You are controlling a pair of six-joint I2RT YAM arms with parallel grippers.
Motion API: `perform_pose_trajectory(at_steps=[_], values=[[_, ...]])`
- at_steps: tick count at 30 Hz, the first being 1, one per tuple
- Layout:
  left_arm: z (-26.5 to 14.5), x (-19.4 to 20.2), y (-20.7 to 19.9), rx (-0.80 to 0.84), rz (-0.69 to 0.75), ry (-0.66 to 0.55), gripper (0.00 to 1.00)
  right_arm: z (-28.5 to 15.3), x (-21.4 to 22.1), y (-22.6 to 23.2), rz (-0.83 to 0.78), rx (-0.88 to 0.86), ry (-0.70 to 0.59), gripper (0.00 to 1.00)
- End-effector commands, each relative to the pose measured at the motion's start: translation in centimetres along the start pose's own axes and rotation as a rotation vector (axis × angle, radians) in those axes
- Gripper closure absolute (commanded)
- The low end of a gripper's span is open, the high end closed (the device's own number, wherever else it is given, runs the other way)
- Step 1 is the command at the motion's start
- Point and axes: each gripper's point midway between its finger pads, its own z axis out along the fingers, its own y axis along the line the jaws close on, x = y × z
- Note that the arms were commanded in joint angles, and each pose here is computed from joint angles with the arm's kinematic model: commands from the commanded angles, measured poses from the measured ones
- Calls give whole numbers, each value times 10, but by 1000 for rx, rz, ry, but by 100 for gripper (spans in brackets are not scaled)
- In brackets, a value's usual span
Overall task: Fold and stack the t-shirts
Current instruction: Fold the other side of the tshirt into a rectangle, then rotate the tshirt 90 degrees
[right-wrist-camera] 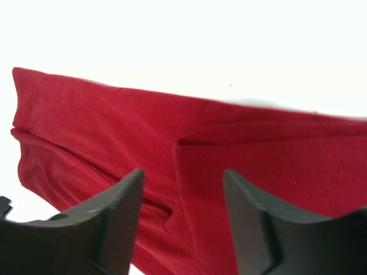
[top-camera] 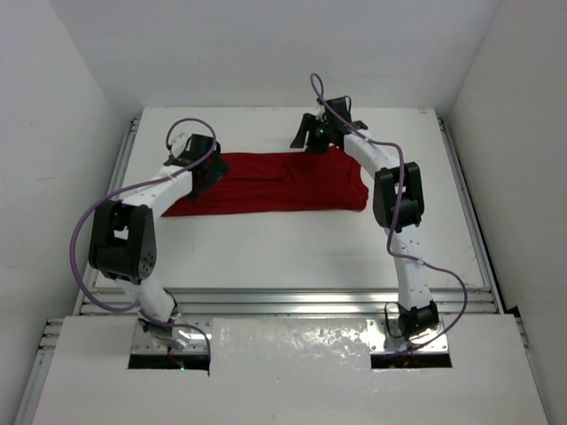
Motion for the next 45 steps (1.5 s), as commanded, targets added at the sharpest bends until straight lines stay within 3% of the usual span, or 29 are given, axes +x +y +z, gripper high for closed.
perform_pose_trajectory(at_steps=[1, 4, 5, 6, 8, 12, 14, 15, 17, 20, 24, 29, 42, 45], values=[[-11, -12, 6, -18, -50, -66, 1, -29, -59, 29, -65, -88, -121, 39], [-23, -20, 30, -109, -145, -132, 0, -60, -74, 32, -120, -75, -132, 35], [-28, -22, 52, -195, -155, -164, 0, -90, -81, 42, -183, -60, -155, 27], [-36, -27, 65, -241, -194, -190, 1, -88, -49, 15, -169, 22, -86, 25], [-43, -27, 100, -356, -252, -221, 0, -124, -5, -21, -171, 160, -36, 1], [-34, -17, 141, -460, -261, -201, 0, -184, 62, -65, -44, 184, 3, 1], [-14, -4, 154, -472, -285, -104, 0, -202, 96, -96, 27, 231, 15, 1], [-8, -3, 160, -485, -288, -78, 0, -217, 92, -98, 29, 242, -27, 1], [5, 1, 168, -532, -270, -56, 0, -218, 109, -103, 8, 208, -16, 1], [26, -2, 155, -473, -208, -34, 1, -211, 112, -105, -12, 169, -7, 1], [32, -19, 153, -469, -213, -44, 2, -180, 126, -113, -3, 96, 51, 2], [48, -8, 158, -487, -200, 10, 15, -155, 152, -137, 26, 123, 125, 5], [44, -25, 173, -568, -169, -31, 15, -148, 148, -149, 18, 164, 97, 9], [56, -15, 174, -536, -195, 0, 22, -150, 146, -148, 18, 165, 97, 9]])
